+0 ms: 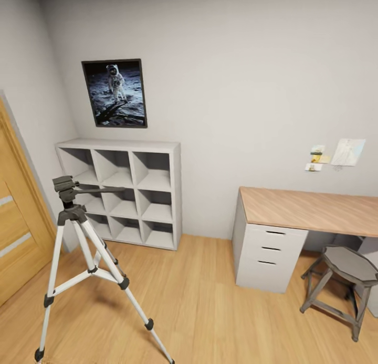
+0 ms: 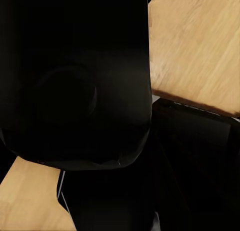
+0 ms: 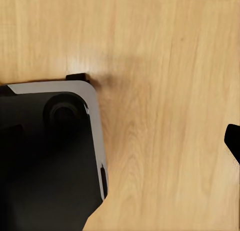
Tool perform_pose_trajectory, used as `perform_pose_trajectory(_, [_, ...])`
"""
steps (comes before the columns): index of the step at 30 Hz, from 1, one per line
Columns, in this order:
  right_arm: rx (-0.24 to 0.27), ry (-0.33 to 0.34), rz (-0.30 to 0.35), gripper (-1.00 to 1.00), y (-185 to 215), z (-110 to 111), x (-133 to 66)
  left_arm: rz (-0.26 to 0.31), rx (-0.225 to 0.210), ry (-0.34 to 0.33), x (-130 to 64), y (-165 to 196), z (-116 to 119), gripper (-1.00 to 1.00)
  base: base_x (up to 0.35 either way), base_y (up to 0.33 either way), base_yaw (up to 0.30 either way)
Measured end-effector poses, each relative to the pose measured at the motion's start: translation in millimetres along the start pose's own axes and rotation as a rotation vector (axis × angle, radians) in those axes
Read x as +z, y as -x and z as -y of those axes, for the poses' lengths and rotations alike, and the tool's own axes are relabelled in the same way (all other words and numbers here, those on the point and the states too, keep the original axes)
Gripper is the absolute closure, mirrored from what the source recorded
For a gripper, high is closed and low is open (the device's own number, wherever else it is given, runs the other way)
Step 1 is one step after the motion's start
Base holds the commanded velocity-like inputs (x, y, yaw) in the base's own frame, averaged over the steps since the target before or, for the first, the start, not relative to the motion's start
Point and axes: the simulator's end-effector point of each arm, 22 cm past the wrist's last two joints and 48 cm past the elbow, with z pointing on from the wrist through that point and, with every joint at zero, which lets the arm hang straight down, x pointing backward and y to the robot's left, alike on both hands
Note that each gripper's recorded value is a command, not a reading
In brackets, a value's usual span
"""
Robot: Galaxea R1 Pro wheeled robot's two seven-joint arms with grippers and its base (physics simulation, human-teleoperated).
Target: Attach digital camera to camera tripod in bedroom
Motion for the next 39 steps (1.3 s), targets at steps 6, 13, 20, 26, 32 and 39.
perform_pose_trajectory(6, [0.000, 0.001, -0.001, -1.00, -0.2, -0.8, 0.0, 0.000, 0.000, -0.001, 0.0, -0.2, 0.6, 1.00, 0.000, 0.000, 0.270])
perform_pose_trajectory(13, [0.000, 0.001, 0.000, -1.00, 0.0, -0.5, 0.0, 0.000, 0.000, -0.001, 0.0, -0.3, 1.0, 1.00, 0.000, 0.000, 0.270])
perform_pose_trajectory(20, [0.000, -0.001, 0.001, -1.00, 0.2, 0.7, 0.0, 0.000, 0.000, -0.001, 0.1, -0.3, 1.1, 1.00, 0.000, 0.000, 0.270])
perform_pose_trajectory(26, [0.000, -0.001, 0.001, -1.00, 0.1, 0.2, 0.0, 0.000, 0.000, -0.001, 0.0, -0.2, 0.7, 1.00, 0.000, 0.000, 0.270])
perform_pose_trajectory(32, [0.000, -0.001, 0.001, -1.00, 0.2, 0.5, 0.0, 0.000, 0.000, 0.000, 0.0, 0.0, 0.1, 1.00, 0.000, 0.000, 0.270])
perform_pose_trajectory(39, [0.001, 0.000, 0.001, -1.00, 0.1, 0.2, 0.0, 0.000, -0.001, 0.000, 0.0, 0.0, -0.1, 1.00, 0.000, 0.000, 0.270])
